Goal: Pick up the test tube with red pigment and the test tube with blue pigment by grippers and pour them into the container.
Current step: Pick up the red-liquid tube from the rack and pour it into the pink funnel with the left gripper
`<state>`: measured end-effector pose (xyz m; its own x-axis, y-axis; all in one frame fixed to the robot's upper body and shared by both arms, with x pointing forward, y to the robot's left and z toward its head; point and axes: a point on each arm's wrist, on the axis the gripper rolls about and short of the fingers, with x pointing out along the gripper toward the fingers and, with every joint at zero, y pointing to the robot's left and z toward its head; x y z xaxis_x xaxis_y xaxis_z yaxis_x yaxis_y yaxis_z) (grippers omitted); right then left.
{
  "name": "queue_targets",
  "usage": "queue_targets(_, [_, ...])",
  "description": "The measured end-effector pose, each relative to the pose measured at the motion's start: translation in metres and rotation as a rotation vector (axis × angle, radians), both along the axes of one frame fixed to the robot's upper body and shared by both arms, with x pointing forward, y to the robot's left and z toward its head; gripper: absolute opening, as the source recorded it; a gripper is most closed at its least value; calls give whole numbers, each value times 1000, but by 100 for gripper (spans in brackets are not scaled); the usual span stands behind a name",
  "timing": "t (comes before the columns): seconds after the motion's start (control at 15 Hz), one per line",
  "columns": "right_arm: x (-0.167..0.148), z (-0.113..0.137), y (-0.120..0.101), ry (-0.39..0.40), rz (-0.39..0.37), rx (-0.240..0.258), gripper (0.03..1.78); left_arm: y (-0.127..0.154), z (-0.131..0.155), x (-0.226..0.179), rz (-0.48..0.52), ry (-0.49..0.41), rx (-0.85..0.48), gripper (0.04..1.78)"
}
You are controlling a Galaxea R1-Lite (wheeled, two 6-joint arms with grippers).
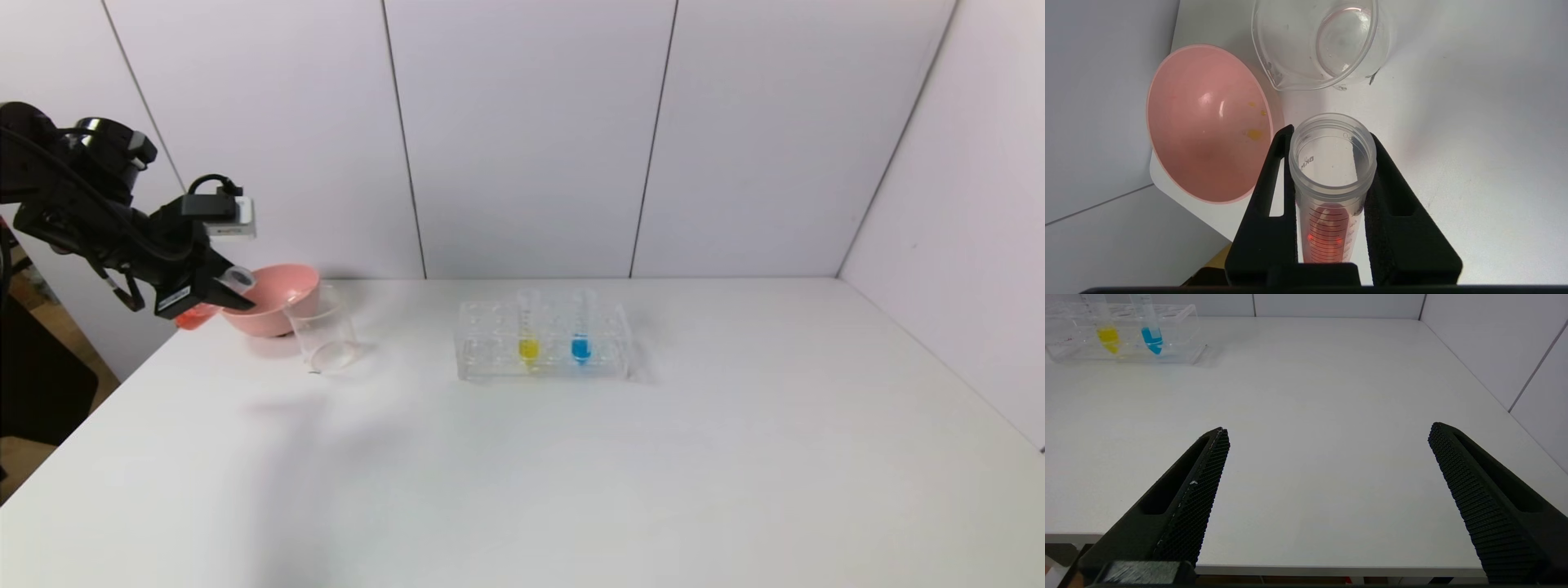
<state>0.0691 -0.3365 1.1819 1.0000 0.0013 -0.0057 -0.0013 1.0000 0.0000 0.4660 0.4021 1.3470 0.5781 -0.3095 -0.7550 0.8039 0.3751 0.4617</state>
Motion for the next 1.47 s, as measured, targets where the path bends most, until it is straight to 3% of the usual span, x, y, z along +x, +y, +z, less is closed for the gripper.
queue_targets(1.47, [0,0,0,0,0,0,177,-13,-6,7,-13,12,30,47])
